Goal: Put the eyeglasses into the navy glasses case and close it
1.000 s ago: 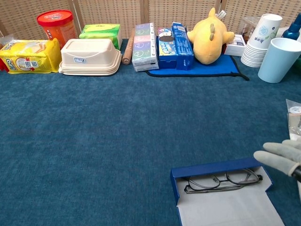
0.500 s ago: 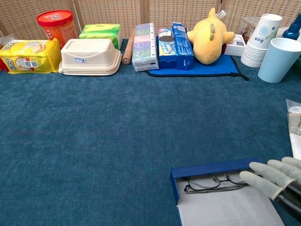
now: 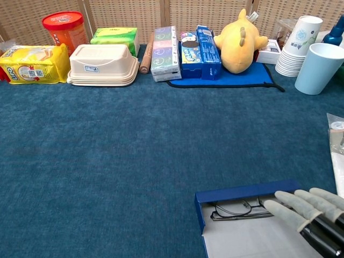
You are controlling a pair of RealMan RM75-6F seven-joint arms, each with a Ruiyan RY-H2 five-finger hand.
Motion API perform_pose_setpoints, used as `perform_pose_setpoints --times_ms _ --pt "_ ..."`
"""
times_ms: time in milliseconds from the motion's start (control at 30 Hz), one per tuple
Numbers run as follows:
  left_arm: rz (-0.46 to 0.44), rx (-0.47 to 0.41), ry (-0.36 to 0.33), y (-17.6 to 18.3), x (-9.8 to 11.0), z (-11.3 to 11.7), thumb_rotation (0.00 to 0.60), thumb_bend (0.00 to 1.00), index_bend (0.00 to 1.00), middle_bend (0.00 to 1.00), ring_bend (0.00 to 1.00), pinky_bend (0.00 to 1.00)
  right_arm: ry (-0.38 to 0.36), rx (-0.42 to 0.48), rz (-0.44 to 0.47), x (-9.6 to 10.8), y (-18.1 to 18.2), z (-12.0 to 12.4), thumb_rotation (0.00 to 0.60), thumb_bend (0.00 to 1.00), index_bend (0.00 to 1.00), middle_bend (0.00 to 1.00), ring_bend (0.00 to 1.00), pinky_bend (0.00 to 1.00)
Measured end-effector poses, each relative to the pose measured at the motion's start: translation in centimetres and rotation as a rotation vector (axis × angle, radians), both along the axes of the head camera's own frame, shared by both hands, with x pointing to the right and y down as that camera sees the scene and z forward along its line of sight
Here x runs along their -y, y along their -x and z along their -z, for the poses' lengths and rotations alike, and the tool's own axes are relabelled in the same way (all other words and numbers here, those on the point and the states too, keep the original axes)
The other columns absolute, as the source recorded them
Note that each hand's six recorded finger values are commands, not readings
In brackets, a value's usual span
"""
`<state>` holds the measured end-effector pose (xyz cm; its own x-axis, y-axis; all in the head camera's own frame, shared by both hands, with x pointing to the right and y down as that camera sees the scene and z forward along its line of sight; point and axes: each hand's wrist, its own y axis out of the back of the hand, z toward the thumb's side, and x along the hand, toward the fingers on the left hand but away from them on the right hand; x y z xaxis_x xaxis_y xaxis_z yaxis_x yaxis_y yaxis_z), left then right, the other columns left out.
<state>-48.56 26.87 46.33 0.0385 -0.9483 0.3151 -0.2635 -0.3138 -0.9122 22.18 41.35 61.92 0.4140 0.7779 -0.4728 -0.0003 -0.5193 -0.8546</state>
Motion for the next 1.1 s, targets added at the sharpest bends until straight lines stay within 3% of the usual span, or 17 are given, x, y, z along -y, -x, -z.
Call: perform_pose_setpoints --times_ms 600,1100 --pt "0.012 0.006 -0.018 0.5 -0.6 1.1 0.600 0.28 0.08 0.06 0.03 0.00 -0.025 0.088 -0.013 0.4 1.4 -0.9 0.600 0.14 0.00 0.00 0.00 0.04" --pt "0.007 0.004 -0.020 0.6 -0.5 1.1 0.600 0.28 0.08 0.06 0.03 0.00 -0.082 0.142 -0.042 1.6 1.9 0.0 0.599 0.13 0.00 0.00 0.00 0.04"
